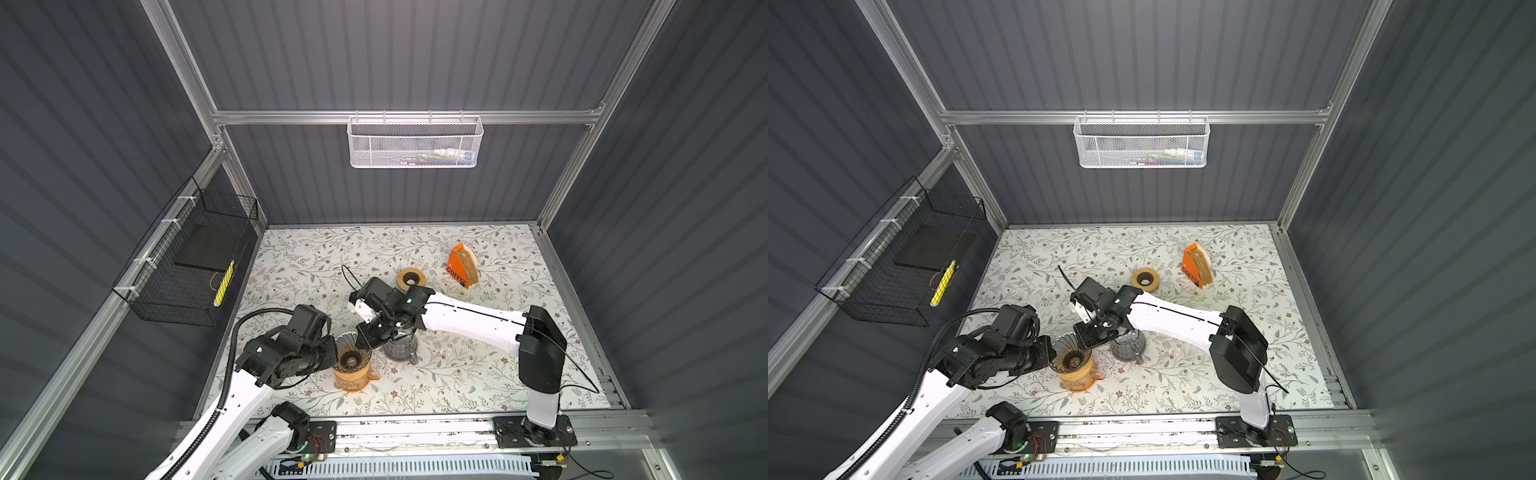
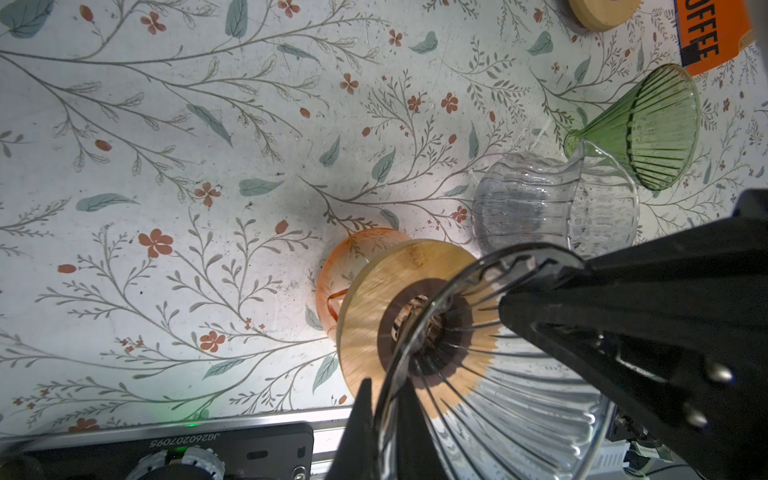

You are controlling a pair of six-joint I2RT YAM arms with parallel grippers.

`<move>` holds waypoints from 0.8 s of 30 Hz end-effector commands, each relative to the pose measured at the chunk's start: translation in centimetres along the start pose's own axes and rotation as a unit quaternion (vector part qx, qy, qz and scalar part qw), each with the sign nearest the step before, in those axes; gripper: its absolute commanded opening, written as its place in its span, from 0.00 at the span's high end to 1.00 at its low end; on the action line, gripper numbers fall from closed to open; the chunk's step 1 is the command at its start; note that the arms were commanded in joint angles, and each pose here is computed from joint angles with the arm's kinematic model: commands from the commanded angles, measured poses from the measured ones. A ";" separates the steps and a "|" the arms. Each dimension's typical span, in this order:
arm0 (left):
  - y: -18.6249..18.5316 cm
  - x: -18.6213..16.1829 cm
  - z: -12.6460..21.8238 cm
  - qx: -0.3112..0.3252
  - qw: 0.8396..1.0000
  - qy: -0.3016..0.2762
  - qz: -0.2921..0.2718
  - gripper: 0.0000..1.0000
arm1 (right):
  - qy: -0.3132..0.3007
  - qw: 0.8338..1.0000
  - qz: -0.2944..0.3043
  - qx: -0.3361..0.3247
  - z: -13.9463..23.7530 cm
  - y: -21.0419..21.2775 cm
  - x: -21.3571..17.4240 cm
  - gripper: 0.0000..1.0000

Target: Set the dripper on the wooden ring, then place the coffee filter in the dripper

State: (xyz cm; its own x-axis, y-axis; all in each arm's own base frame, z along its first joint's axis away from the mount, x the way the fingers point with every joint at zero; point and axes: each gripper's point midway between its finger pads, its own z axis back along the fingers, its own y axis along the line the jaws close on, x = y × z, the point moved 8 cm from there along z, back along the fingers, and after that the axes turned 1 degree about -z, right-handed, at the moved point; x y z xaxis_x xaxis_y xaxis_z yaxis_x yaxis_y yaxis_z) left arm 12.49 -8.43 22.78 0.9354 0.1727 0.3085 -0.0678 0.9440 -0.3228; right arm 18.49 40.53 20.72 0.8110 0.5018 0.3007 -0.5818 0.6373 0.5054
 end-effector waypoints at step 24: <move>1.1 -1.9 -2.7 0.024 0.997 0.068 0.007 1.00 | 0.022 0.997 -0.004 -0.070 -3.8 -2.4 -1.4 1.00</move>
State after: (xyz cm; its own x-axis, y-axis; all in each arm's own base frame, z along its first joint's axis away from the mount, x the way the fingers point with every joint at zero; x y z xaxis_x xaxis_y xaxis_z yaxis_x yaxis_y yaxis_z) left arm 12.94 -8.72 21.84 0.9303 0.1974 0.3092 -0.0829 0.9342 -0.3470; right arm 18.85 40.36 20.10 0.8183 0.4924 0.2966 -0.5731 0.6592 0.4868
